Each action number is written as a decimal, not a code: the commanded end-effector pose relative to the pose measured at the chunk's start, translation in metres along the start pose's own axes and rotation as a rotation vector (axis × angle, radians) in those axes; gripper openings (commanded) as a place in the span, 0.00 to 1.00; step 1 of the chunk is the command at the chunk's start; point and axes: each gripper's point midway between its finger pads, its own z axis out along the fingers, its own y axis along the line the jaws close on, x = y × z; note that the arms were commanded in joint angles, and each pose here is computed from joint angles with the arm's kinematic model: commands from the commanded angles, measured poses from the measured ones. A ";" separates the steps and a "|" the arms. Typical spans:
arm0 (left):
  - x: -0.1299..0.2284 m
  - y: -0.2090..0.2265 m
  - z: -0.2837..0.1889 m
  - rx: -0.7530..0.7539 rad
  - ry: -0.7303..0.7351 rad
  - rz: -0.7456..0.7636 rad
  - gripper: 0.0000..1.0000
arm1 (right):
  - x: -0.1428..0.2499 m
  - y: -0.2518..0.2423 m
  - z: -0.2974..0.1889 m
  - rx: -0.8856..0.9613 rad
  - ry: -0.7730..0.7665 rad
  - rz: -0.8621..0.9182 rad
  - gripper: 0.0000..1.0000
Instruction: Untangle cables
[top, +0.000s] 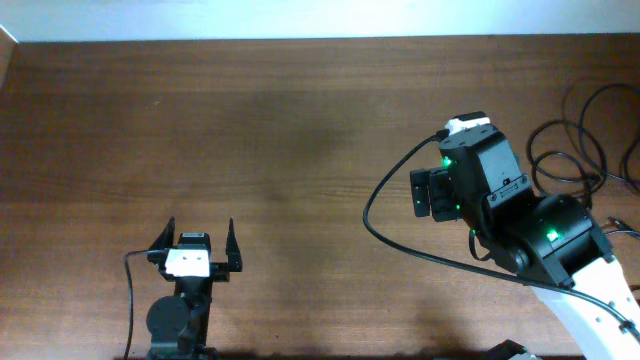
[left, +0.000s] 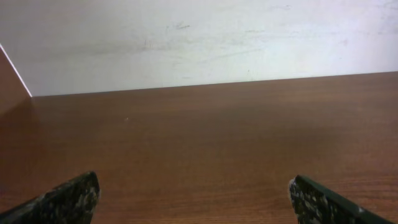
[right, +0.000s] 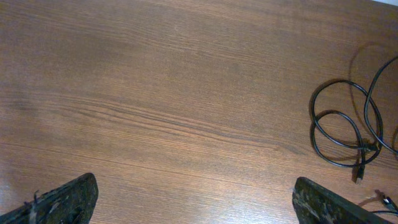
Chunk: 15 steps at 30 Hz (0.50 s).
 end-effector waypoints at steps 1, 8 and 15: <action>0.002 -0.001 0.000 0.004 0.001 0.022 0.99 | -0.001 -0.002 0.000 0.014 -0.005 0.010 0.99; 0.001 -0.001 0.000 0.002 -0.003 0.022 0.99 | -0.001 -0.002 0.000 0.014 -0.005 0.010 0.99; 0.001 -0.001 0.000 0.002 -0.003 0.022 0.99 | -0.001 -0.002 0.000 0.014 -0.005 0.010 0.99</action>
